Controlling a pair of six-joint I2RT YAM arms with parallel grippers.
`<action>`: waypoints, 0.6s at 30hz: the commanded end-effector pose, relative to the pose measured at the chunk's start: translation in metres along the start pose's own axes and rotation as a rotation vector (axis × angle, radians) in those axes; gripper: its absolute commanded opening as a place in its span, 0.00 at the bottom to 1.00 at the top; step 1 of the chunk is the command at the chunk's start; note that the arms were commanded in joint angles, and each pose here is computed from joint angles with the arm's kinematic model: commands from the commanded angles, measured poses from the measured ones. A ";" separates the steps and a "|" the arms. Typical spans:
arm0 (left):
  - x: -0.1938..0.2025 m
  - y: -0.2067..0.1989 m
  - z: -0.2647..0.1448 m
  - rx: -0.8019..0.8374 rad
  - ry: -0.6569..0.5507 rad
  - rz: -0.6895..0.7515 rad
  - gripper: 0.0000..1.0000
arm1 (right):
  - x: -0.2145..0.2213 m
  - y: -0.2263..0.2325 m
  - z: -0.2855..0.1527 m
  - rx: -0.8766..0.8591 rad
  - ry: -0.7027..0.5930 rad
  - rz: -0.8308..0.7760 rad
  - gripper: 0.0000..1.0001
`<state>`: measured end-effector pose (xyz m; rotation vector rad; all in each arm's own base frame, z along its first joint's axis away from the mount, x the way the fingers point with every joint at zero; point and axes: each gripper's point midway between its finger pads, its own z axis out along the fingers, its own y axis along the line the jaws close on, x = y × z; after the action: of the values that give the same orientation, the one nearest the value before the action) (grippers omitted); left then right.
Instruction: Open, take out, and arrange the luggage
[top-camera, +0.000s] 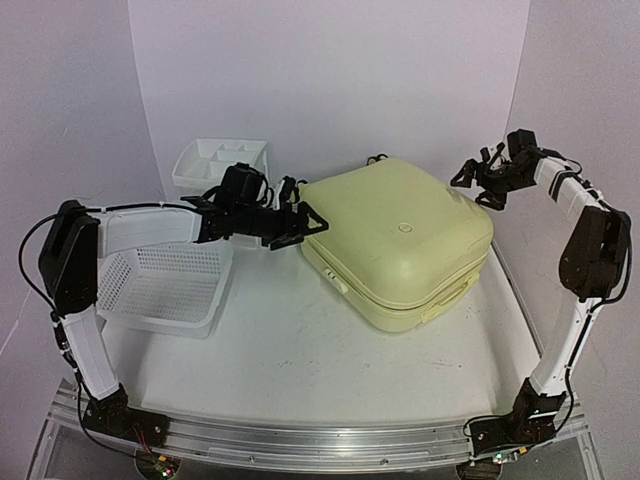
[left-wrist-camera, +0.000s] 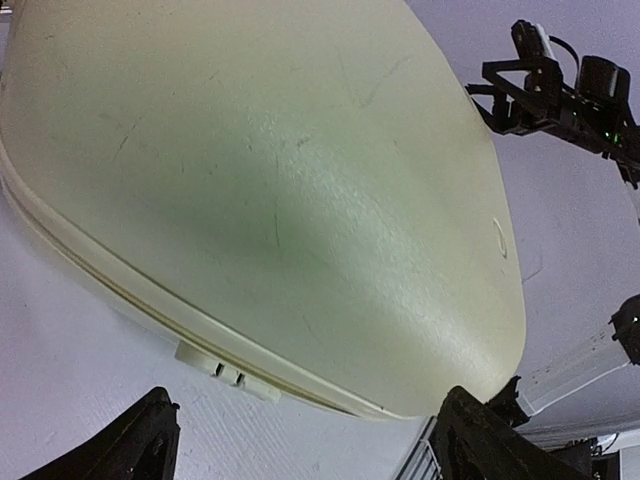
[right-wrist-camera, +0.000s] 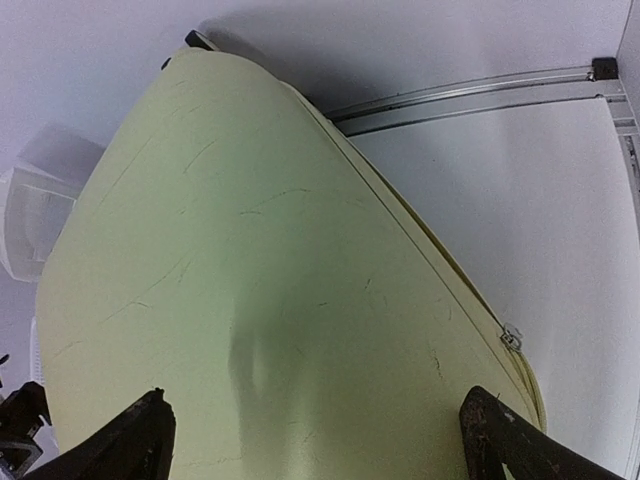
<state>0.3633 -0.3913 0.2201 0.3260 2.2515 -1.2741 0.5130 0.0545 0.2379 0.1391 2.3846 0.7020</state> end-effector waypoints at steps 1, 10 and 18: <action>-0.028 -0.013 0.023 0.055 -0.041 0.016 0.89 | 0.029 0.016 0.008 -0.099 0.101 0.022 0.98; -0.033 0.000 0.068 0.061 -0.016 0.052 0.83 | 0.091 -0.012 0.008 -0.009 0.201 0.087 0.97; 0.008 -0.034 0.090 0.122 0.069 0.090 0.80 | 0.152 -0.021 -0.014 0.033 0.249 0.100 0.97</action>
<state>0.4062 -0.4340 0.2050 0.3602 2.2620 -1.3336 0.4734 0.0282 0.2062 0.1565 2.3289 0.5645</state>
